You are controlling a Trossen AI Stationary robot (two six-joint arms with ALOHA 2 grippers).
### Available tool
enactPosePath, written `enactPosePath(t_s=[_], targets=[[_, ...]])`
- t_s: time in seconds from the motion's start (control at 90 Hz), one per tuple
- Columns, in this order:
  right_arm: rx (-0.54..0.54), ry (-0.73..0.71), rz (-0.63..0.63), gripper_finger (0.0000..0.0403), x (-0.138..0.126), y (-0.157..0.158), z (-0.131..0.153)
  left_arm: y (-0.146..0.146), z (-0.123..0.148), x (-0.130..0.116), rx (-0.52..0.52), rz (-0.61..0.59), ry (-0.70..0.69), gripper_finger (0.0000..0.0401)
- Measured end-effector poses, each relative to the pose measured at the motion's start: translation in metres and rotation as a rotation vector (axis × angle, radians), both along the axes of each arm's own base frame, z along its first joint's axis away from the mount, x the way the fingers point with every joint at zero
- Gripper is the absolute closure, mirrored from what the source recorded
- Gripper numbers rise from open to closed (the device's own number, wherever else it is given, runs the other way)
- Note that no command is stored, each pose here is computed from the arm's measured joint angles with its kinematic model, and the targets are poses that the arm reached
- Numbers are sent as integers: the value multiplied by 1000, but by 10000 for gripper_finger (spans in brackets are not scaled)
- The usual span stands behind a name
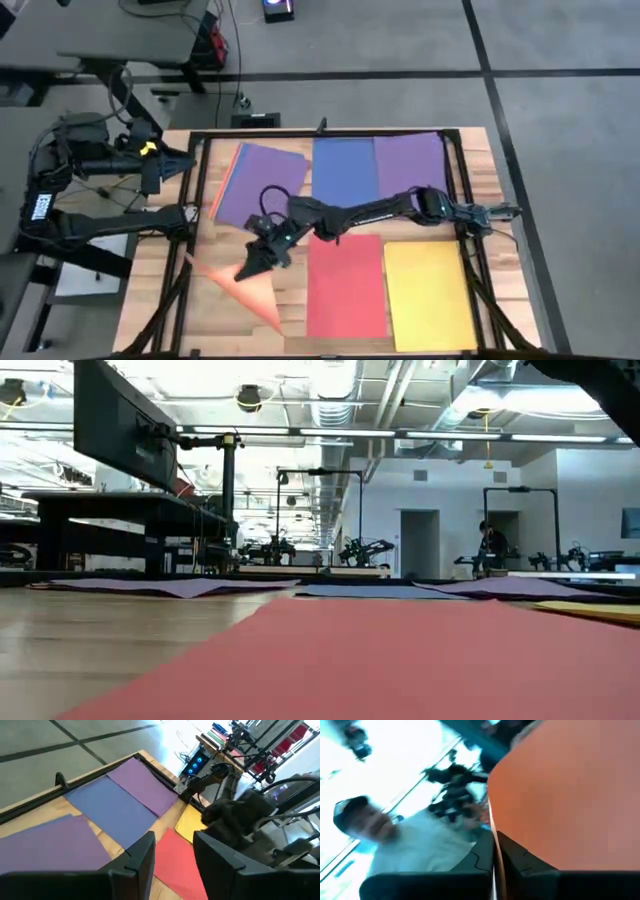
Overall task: Organize paper
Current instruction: Put the orange paper into the bottom left of the table
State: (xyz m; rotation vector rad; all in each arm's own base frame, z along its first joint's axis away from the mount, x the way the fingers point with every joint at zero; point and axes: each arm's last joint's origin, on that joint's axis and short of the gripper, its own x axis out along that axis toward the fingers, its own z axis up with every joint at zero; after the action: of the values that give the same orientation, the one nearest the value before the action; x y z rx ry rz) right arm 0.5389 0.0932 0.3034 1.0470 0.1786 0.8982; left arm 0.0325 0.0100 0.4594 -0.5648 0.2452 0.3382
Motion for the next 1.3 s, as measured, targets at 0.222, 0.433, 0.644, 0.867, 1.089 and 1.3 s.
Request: enactPosePath(t_s=[0.222, 0.433, 0.644, 0.867, 1.089, 1.3], targets=[[-1, 50, -15, 403, 2, -4, -18, 2, 0, 4, 0, 6, 9, 283], [-241, 325, -123, 403, 8, -23, -61, 3, 0, 5, 12, 4, 16, 283], [-551, 605, -299, 403, -1, -48, -100, 3, 0, 5, 12, 5, 17, 283], [-604, 744, -498, 403, -4, -58, -108, 3, 0, 5, 30, 6, 22, 283], [-432, 862, -562, 403, 4, -47, -136, 3, 0, 5, 35, 22, 25, 283], [-445, 851, -568, 403, 5, -26, -144, 3, 0, 5, 35, 24, 25, 283]])
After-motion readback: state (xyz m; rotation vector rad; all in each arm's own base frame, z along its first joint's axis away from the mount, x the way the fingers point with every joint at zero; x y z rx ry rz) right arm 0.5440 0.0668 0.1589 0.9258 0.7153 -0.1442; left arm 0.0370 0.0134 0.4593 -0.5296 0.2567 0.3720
